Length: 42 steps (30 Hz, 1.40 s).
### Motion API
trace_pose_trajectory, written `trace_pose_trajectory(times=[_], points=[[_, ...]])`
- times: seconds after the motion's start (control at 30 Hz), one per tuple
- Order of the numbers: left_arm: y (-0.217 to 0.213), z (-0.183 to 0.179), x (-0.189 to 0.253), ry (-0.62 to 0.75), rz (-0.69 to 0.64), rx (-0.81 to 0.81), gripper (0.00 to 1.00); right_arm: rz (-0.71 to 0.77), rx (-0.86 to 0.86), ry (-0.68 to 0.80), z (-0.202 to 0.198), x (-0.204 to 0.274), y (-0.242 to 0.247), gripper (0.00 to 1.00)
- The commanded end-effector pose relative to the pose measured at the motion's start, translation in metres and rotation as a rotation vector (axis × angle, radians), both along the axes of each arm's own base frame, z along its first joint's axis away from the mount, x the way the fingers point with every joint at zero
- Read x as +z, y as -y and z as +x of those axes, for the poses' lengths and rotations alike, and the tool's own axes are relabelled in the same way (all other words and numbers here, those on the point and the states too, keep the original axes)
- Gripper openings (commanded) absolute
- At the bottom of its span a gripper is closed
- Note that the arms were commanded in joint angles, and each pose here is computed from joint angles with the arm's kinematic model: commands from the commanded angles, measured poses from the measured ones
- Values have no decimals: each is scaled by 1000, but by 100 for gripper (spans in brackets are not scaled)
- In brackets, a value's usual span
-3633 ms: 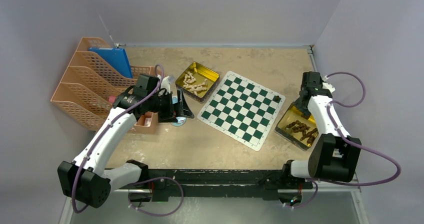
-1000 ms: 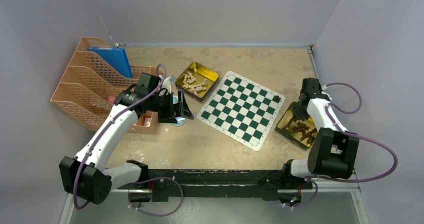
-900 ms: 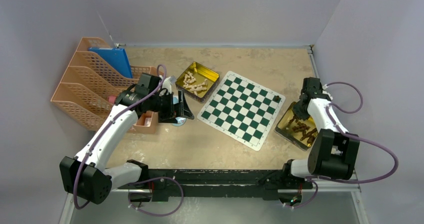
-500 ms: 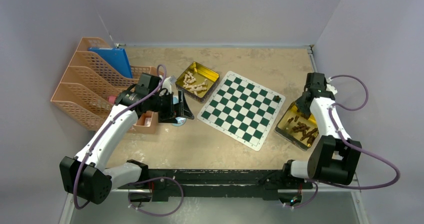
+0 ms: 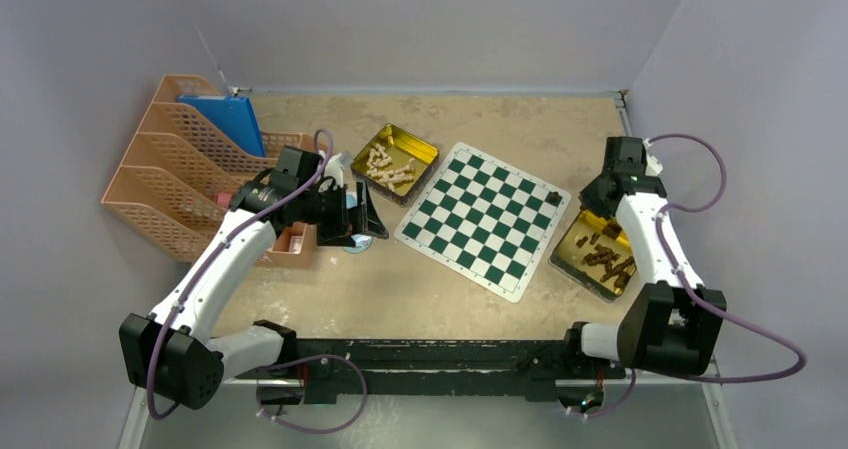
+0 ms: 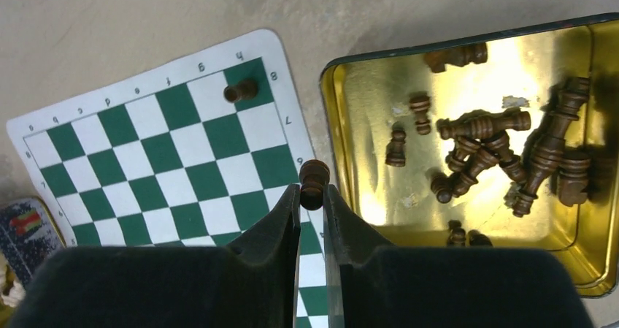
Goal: Set up the chess pieces on the board
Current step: Place the chess piece on the chessboard.
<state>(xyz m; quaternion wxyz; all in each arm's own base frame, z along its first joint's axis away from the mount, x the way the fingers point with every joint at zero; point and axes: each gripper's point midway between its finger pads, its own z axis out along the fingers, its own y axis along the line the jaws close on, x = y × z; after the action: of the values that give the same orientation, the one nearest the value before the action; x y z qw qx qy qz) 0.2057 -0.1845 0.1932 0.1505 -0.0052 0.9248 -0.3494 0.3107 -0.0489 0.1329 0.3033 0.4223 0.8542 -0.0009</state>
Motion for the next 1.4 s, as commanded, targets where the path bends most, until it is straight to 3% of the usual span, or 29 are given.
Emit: trace_pose_trajectory(times=[0.0,0.53,1.37], points=[[3,3,7,42,-27,-18,91,-4,73,26,20,10,-25,17],[1,8,7,51,-9,-5,91,62,156,-17,64,-31,-53,18],[1,12,-6,23,11,-3,91,58,128,-109,75,-74,-49,19]])
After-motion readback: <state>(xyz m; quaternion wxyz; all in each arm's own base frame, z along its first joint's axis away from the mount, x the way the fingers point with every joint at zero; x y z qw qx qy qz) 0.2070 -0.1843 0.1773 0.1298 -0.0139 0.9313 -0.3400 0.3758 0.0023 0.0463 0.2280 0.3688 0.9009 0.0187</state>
